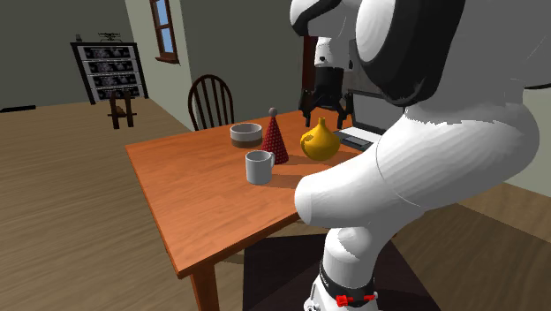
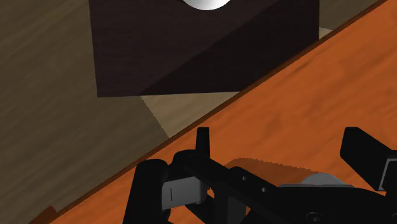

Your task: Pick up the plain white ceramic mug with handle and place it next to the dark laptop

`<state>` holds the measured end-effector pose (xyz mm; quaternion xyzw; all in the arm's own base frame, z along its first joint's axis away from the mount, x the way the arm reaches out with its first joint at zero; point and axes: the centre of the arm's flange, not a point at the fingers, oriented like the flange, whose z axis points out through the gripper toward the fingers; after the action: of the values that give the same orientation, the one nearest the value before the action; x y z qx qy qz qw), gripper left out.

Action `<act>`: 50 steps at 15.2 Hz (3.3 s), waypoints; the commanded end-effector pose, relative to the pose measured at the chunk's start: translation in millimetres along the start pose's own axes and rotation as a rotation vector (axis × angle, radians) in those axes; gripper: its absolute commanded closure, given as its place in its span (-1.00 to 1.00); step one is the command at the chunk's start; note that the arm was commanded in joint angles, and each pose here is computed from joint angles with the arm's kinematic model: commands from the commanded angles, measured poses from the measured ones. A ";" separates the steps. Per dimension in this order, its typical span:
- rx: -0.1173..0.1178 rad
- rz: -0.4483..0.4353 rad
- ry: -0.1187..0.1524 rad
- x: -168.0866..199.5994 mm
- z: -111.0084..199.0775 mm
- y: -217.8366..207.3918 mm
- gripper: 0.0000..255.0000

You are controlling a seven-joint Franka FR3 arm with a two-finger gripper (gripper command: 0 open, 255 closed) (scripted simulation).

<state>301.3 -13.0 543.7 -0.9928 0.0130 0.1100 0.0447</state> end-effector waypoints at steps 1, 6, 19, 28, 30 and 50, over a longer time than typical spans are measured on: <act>0.000 0.000 0.000 0.0 0.0 0.0 -1.00; -0.020 -0.002 0.030 35.5 27.4 -47.6 -1.00; -0.071 -0.008 0.110 131.3 98.0 -169.4 -1.00; -0.102 -0.012 0.158 192.5 145.2 -241.3 -1.00; -0.102 -0.012 0.158 194.2 155.6 -240.2 -1.00; -0.102 -0.012 0.158 198.0 179.3 -237.8 1.00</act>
<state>464.0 237.0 346.5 -0.9995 0.0050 0.0316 -0.0065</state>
